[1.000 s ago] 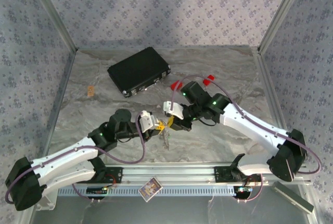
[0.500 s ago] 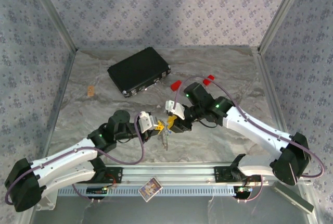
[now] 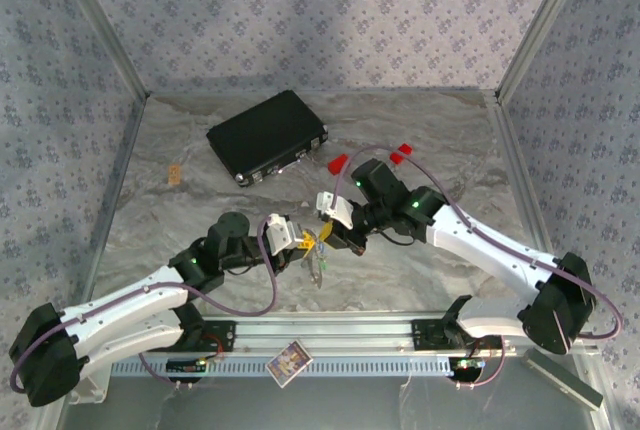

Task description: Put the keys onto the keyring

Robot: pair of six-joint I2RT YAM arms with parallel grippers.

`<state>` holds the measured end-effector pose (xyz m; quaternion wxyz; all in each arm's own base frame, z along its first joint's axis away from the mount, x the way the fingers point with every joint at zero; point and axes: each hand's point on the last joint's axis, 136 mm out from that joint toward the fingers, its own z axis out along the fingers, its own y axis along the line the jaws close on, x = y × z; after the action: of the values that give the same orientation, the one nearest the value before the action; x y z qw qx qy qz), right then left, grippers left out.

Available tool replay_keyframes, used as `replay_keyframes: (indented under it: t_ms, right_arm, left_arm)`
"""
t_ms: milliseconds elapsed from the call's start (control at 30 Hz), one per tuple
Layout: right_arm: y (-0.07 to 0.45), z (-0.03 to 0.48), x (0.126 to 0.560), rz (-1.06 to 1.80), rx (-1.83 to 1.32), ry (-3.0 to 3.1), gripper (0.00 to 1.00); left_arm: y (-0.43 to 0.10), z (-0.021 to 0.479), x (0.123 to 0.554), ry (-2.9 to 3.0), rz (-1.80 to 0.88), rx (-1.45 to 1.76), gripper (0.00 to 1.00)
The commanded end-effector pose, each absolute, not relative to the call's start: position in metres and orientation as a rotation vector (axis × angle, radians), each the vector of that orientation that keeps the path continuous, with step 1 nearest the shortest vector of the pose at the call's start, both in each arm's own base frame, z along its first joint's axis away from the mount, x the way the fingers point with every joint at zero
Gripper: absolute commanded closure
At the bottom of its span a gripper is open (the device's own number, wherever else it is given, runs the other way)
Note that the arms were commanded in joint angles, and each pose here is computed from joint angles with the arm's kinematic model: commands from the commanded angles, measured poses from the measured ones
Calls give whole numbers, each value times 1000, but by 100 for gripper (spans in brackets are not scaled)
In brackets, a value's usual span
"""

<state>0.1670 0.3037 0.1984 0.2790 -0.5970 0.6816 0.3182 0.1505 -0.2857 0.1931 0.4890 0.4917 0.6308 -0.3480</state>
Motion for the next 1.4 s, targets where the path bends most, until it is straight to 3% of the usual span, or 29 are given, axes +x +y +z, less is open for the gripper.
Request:
replay_keyframes:
  t_ms: [0, 267, 333, 400, 533, 667, 833, 1367]
  right_arm:
    - [287, 175, 182, 745, -1534, 1953, 100]
    - [299, 182, 174, 862, -1503, 1901, 99]
    - [296, 191, 180, 840, -1453, 1850, 78]
    - [291, 197, 186, 796, -1414, 1813, 72]
    - [282, 215, 194, 727, -1336, 1732, 70]
    - [285, 233, 183, 844, -1315, 1612, 67]
    - [293, 233, 169, 983, -1365, 1582, 63]
    - [308, 233, 172, 1060, -1367, 1545, 63]
  left_arm:
    - [-289, 215, 150, 1443, -875, 1166, 100]
    - [-292, 220, 150, 1420, -897, 1145, 100]
    - [-293, 221, 151, 1412, -911, 1119, 100]
    - [-291, 221, 155, 1399, -907, 1080, 100]
    - [-286, 222, 162, 1370, -930, 1018, 100]
    - [-280, 230, 166, 1335, -980, 971, 100]
    - [-280, 234, 162, 1290, -994, 984, 100]
    - [-283, 244, 150, 1216, -1032, 1041, 100]
